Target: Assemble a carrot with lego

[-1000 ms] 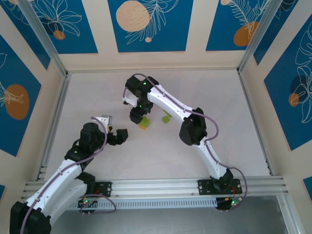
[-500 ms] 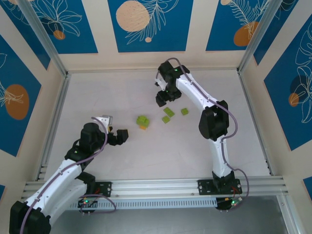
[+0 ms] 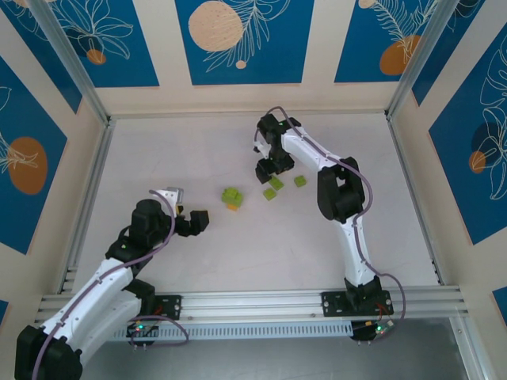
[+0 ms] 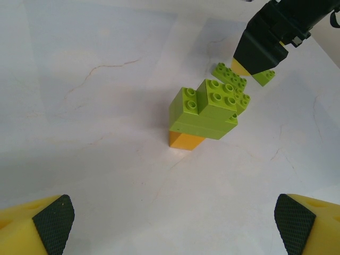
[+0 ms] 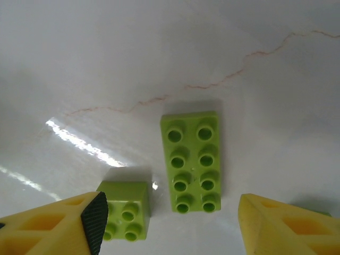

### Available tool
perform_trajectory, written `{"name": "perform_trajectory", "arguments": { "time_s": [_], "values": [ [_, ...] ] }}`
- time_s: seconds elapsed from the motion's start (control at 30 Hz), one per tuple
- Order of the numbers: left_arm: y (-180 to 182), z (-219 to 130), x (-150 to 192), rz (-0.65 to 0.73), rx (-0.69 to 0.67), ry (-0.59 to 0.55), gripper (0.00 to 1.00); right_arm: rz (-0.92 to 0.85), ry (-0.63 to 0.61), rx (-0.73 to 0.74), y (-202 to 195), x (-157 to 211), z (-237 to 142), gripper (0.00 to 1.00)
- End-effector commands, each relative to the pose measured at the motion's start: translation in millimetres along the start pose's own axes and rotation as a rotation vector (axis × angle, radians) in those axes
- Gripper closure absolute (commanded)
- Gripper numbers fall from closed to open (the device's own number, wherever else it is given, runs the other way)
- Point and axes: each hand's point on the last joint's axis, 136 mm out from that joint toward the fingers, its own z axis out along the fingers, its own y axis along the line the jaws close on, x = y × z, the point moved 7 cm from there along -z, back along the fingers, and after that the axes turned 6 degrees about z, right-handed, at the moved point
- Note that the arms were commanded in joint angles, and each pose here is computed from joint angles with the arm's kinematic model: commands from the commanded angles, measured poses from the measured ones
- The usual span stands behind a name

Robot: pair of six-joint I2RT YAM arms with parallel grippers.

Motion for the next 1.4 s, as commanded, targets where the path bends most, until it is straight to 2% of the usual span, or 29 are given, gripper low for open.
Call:
{"name": "perform_trajectory", "arguments": {
  "time_s": [0.0, 0.57, 0.63, 0.77, 1.03, 1.37],
  "values": [
    [-4, 0, -4, 0.03, 0.009, -0.009, 0.01, -0.011, 0.043, -0.02, -5, 4, 16, 0.33],
    [-4, 3, -5, 0.034, 0.01, 0.004, 0.01, -0.049, 0.115, -0.025, -10, 11, 44, 0.36],
    [-4, 4, -4, 0.034, 0.013, 0.008, 0.01, -0.051, 0.119, -0.023, -10, 11, 46, 0.4],
    [-4, 5, -5, 0.034, 0.014, 0.011, 0.01, -0.053, 0.122, -0.025, -8, 11, 48, 0.53],
    [-5, 6, -5, 0.034, 0.019, 0.014, 0.01, -0.076, 0.106, -0.023, 3, 8, 50, 0.55],
    [-5, 5, -5, 0.036, 0.021, 0.012, 0.01, -0.08, 0.084, -0.017, 12, 6, 34, 0.67]
  ]
}}
